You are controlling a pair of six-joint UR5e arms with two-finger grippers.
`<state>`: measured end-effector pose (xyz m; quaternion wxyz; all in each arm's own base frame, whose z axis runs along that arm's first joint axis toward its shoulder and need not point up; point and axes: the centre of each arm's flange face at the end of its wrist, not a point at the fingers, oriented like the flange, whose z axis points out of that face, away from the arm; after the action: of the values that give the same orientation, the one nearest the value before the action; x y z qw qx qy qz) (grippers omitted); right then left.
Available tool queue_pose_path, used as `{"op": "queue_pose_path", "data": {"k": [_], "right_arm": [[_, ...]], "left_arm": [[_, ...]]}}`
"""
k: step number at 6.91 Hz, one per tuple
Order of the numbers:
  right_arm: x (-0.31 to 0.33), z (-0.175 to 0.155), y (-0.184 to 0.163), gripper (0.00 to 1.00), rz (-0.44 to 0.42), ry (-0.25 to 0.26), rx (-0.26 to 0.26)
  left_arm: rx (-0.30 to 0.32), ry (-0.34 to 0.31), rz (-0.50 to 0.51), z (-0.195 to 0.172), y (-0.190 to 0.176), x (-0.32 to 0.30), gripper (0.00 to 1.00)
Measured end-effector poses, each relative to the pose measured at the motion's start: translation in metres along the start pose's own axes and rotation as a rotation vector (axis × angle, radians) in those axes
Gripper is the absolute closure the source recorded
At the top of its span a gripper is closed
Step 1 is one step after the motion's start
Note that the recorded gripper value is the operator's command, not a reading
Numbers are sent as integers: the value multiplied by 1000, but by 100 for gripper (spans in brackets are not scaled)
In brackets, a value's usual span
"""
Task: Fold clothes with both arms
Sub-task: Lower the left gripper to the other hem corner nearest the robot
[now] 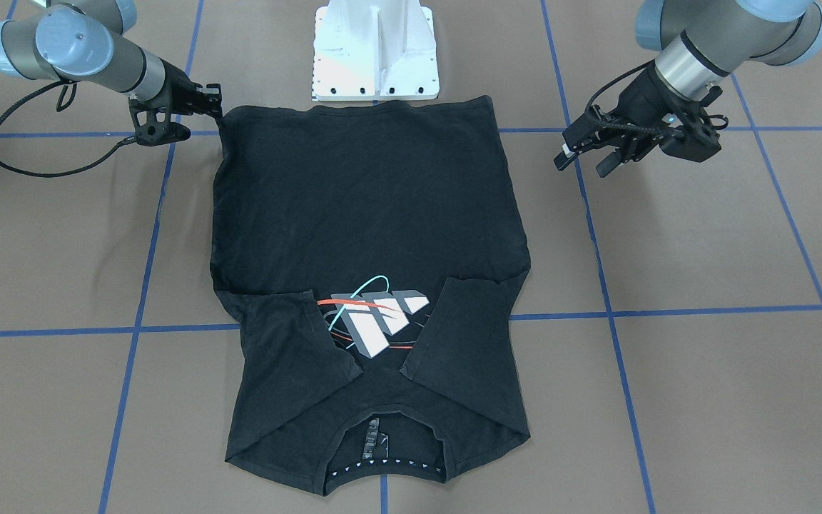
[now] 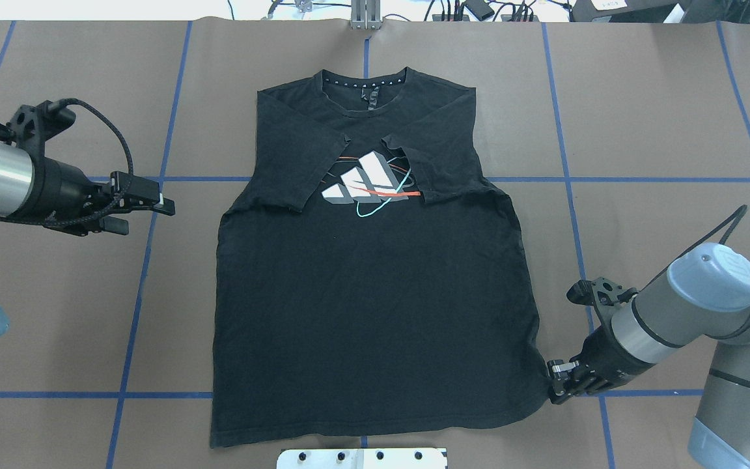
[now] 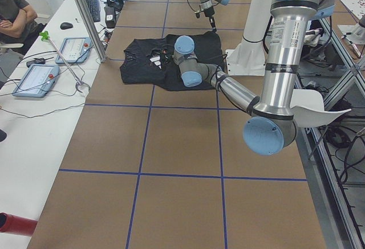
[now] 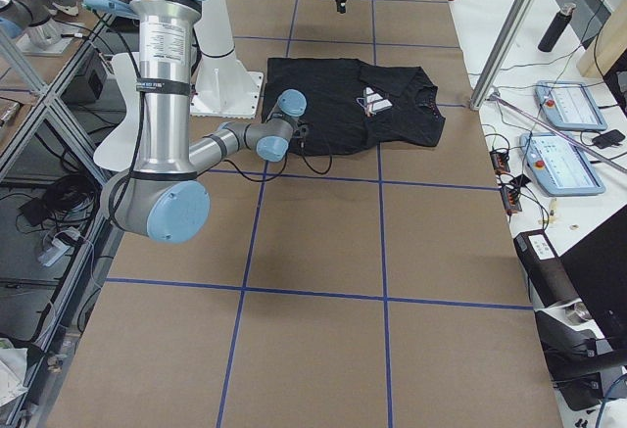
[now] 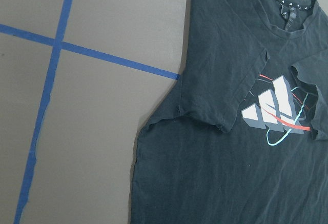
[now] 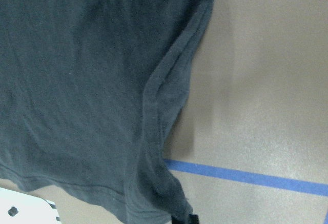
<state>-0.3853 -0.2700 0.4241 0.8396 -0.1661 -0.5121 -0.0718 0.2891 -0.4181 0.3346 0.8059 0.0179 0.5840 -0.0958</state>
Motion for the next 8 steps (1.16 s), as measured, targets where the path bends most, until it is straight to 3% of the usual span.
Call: {"op": "queue_pose_path", "data": {"k": [3,8], "right_arm": [[-24,-32,-8,100,-5,-60,50],[-36,-56,-9,100,-20,-97,87]], "left_arm": [[-117,-12,-62,37,58,3,0],[-254,88,-237,93,192,13,0]]}}
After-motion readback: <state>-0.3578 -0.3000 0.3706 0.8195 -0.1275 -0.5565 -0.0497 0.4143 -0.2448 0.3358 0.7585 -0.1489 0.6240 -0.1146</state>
